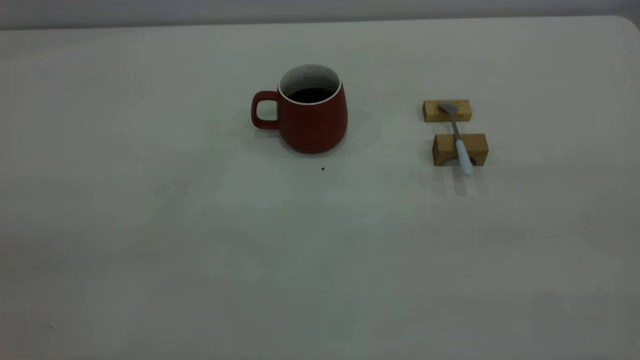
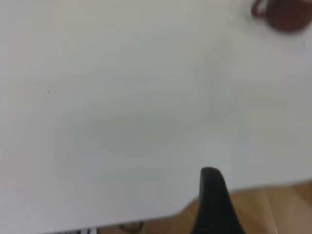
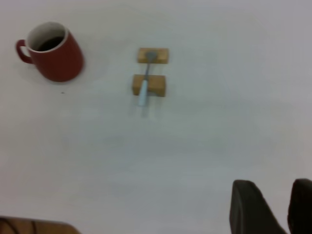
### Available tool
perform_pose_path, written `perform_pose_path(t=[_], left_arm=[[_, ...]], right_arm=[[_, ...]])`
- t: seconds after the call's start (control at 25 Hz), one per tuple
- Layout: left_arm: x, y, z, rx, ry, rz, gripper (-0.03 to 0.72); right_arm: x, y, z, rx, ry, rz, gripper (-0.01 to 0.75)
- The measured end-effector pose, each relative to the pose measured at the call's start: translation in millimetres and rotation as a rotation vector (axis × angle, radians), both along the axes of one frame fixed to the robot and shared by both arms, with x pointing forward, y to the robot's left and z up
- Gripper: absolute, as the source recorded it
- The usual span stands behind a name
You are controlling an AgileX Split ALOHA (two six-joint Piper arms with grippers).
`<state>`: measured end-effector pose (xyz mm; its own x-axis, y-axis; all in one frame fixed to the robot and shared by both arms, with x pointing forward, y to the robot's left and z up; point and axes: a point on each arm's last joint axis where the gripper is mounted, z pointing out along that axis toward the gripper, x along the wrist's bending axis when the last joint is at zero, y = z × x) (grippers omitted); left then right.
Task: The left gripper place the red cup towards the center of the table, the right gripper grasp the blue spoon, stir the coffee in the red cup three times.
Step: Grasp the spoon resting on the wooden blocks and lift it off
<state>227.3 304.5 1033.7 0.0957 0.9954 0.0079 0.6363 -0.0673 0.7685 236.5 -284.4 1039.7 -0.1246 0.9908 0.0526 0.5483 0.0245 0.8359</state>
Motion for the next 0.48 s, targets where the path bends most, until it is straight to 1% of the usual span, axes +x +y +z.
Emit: perform_pose_path(t=[0.16, 0.28, 0.36, 0.48], left_arm=[[-4, 0, -1, -0.002, -0.018, 0.024, 0.558], [-4, 0, -1, -0.001, -0.018, 0.023, 0.558], [-4, 0, -1, -0.001, -0.019, 0.023, 0.558], [-5, 0, -1, 0.0, -0.019, 0.023, 0.558]], right_arm=[[0, 3, 5, 0.037, -0.021, 0.017, 0.239], [8, 5, 24, 0.068, -0.043, 0.025, 0.269], [21, 4, 38, 0.07, -0.052, 0.021, 0.319], [53, 3, 52, 0.063, -0.028, 0.016, 0.42]])
